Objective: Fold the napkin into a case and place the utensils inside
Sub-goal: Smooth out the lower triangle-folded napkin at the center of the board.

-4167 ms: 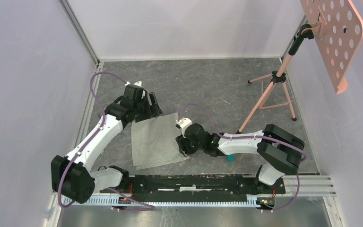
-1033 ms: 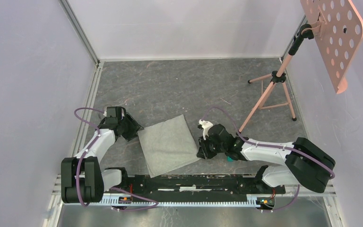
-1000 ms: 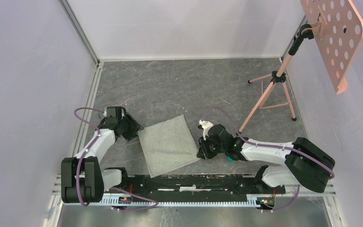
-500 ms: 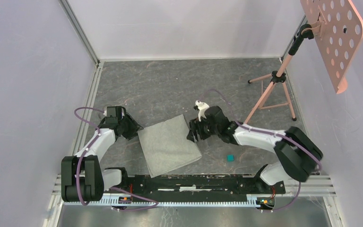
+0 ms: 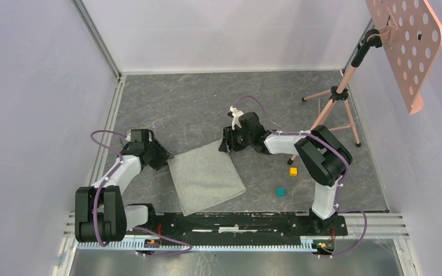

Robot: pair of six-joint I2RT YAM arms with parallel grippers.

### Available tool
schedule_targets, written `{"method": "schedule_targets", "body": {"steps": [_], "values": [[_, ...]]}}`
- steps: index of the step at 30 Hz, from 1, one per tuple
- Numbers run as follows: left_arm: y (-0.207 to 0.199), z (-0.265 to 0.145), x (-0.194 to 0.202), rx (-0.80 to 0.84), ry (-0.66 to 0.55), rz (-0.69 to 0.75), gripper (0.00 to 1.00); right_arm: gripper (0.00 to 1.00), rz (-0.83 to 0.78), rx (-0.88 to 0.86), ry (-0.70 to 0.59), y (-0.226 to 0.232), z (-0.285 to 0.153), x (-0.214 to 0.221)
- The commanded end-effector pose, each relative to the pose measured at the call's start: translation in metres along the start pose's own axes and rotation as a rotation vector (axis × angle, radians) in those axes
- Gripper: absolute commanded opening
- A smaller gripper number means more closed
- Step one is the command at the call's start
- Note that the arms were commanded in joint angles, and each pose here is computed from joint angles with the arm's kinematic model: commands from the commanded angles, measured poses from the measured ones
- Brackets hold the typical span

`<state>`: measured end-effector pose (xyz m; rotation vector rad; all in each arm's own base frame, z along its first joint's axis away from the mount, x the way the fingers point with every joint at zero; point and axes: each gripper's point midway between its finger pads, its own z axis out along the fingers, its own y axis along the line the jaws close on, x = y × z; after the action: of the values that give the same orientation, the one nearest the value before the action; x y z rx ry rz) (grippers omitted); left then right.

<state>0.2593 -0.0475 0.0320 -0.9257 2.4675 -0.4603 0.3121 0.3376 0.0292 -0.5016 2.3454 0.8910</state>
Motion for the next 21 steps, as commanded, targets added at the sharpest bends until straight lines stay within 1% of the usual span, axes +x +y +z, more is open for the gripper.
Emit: {"method": "schedule_targets", "body": {"steps": [1,6,9,17,19,21], "values": [[-0.001,0.005,-0.008,0.01,-0.035,0.012,0.48,0.55,-0.021,-0.013,-0.038,0.001,0.007,-0.018],[0.003,0.006,-0.006,0.001,-0.035,0.009,0.44,0.56,-0.027,0.013,-0.065,-0.008,0.007,-0.025],[0.004,0.007,-0.006,-0.004,-0.038,0.007,0.41,0.56,-0.032,0.005,-0.057,-0.008,0.013,-0.025],[0.004,0.008,-0.008,-0.007,-0.045,0.009,0.41,0.57,-0.03,0.005,-0.061,-0.012,0.02,-0.026],[0.005,0.009,-0.008,-0.009,-0.049,0.007,0.4,0.53,-0.028,0.003,-0.062,-0.014,0.022,-0.025],[0.006,0.01,-0.008,-0.01,-0.056,-0.002,0.38,0.44,-0.029,0.009,-0.066,-0.016,0.023,-0.025]]}}
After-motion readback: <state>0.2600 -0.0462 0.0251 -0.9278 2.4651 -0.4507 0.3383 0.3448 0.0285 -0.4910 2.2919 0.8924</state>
